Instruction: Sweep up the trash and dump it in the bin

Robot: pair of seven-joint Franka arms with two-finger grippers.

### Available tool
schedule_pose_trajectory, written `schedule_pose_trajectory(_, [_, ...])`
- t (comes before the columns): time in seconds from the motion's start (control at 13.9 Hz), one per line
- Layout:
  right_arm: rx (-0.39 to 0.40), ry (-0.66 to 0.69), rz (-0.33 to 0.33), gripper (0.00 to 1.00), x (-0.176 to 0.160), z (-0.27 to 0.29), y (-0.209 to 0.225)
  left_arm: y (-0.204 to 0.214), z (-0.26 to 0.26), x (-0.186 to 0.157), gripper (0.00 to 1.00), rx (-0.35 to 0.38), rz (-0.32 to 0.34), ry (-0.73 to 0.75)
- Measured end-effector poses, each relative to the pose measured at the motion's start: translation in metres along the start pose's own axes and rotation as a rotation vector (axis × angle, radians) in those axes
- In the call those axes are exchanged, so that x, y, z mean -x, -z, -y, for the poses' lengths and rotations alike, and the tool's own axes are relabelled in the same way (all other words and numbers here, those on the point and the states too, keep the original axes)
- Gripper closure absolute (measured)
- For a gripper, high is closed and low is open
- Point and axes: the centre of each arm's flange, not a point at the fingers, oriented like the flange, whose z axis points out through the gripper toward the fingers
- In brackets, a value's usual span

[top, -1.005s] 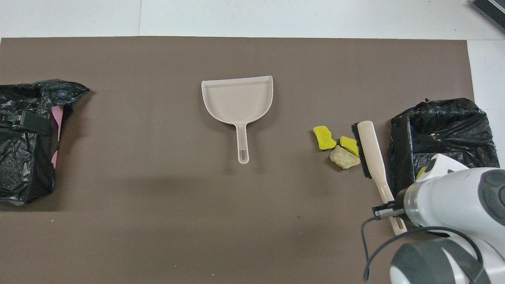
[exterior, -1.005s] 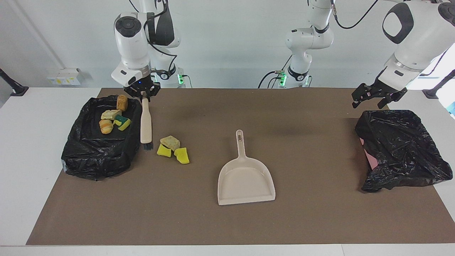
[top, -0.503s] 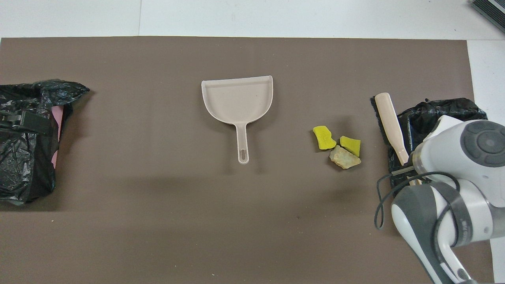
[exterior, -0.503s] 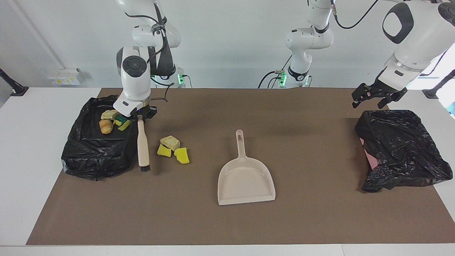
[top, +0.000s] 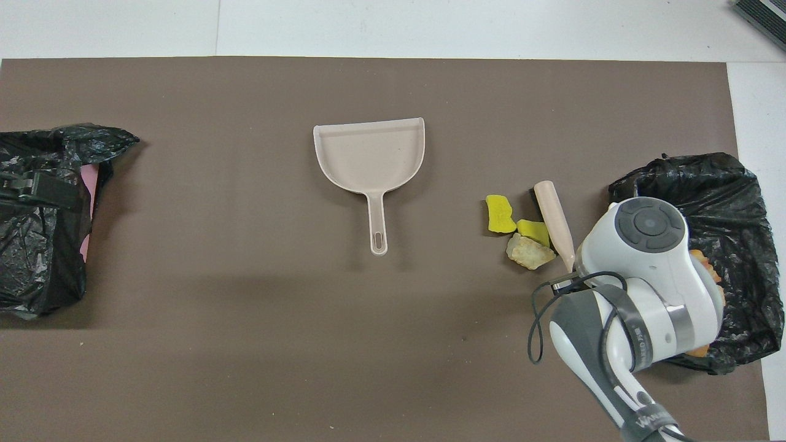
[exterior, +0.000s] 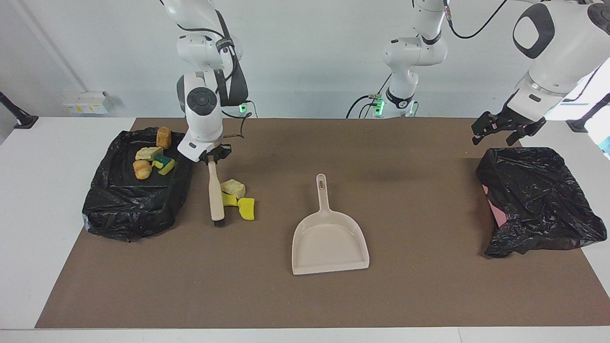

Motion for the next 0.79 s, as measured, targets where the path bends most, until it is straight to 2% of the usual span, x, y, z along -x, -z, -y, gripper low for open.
schedule_pose_trajectory(0.36, [-0.001, -0.05, -0.013, 0.73, -0.003, 0.002, 0.022, 0.0, -0.001, 0.0, 0.0, 0.0, 0.0, -0.001])
schedule_pose_trajectory(0.5, [0.051, -0.051, -0.027, 0.73, -0.002, -0.009, 0.038, 0.0, -0.012, -0.001, 0.0, -0.001, -0.001, -0.026])
schedule_pose_trajectory(0.65, [0.093, -0.058, -0.013, 0.73, 0.006, -0.015, 0.035, -0.003, -0.054, -0.004, 0.0, -0.005, -0.009, -0.1])
schedule_pose_trajectory(0.79, [0.099, -0.055, 0.017, 0.73, 0.016, -0.014, 0.021, -0.01, -0.106, -0.006, 0.0, -0.028, -0.014, -0.186])
